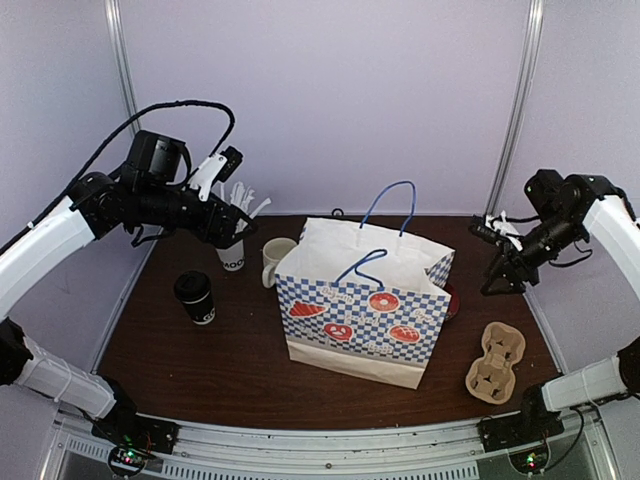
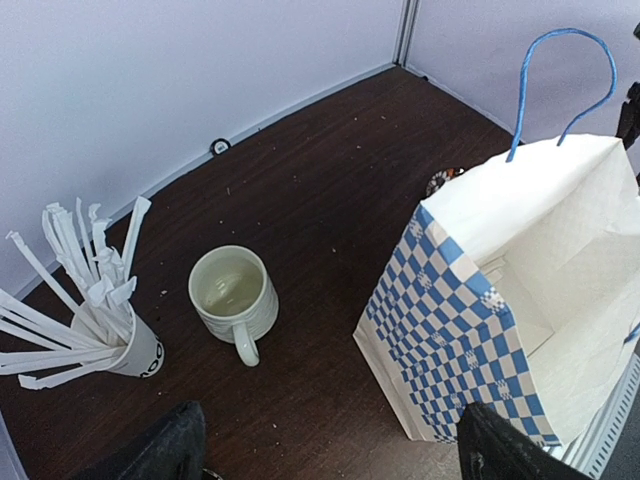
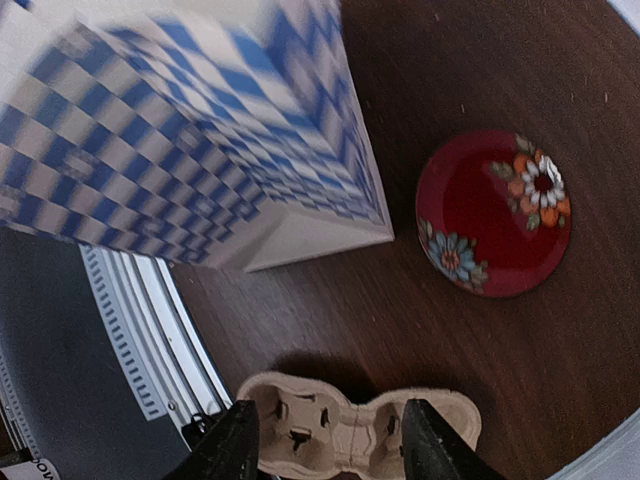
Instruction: Pack the takeout coffee
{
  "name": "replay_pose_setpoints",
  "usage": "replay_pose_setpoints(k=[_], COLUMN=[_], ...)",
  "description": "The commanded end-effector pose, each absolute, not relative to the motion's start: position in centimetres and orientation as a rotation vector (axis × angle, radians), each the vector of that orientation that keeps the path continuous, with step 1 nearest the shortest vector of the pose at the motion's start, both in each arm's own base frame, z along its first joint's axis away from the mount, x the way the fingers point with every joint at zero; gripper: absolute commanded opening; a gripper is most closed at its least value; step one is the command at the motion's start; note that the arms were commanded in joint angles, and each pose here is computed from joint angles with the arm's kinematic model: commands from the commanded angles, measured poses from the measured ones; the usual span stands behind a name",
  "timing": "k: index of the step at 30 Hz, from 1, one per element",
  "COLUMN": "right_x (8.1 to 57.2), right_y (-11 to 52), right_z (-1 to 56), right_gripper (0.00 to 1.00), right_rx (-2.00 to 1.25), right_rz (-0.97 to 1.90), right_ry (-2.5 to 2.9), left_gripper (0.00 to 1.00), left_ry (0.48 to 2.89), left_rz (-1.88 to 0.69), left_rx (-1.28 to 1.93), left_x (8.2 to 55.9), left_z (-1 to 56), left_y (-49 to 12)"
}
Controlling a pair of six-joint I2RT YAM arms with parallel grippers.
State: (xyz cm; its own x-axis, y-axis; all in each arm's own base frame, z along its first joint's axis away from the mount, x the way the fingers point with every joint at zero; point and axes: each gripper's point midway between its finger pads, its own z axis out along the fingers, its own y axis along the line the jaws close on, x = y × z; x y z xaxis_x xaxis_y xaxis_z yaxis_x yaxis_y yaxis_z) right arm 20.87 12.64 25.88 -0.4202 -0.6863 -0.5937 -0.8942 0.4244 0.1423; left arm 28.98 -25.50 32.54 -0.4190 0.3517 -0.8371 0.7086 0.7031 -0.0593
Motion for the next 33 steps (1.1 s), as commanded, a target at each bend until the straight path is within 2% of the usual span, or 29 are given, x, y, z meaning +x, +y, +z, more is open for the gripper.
replay_pose_setpoints(k=[1,4,11,18,24,29,33], right_x=[22.5,22.6,22.7,23.4,25.0,29.1,33.4], right_y=[5.7,2.7,-0.8,-4.4,-5.9,-7.0,-5.9], right_z=[18.2,14.4,9.0,5.8,4.3,4.2,5.1], right_gripper=[0.48,0.48,0.66,0.66,0.63,0.59,0.58], right_rx=[-1.312,-1.338,-1.356,-1.361,-1.299,-1.179,-1.039], right_rz=[0.276,0.076,-0.175,-0.490,-0.597,-0.743,-0.678], right_ry=[2.563,2.694,2.835,2.917,2.951,2.910,2.873], left_gripper=[0.92,0.92,0.92,0.93,0.92,0.92,0.92], left_ry=[1.954,1.976,2.000,2.016,2.024,2.028,2.028], left_rz=[-0.507,-0.492,-0.460,-0.447,-0.454,-0.455,-0.457], left_rx=[0.819,0.832,0.834,0.827,0.832,0.834,0.830], left_x=[29.5,29.6,29.5,29.6,29.7,29.7,29.6], left_z=[33.7,33.2,32.3,31.9,31.5,31.4,31.4], left_y=[-26.0,-25.9,-25.4,-25.2,-25.4,-25.5,-25.4])
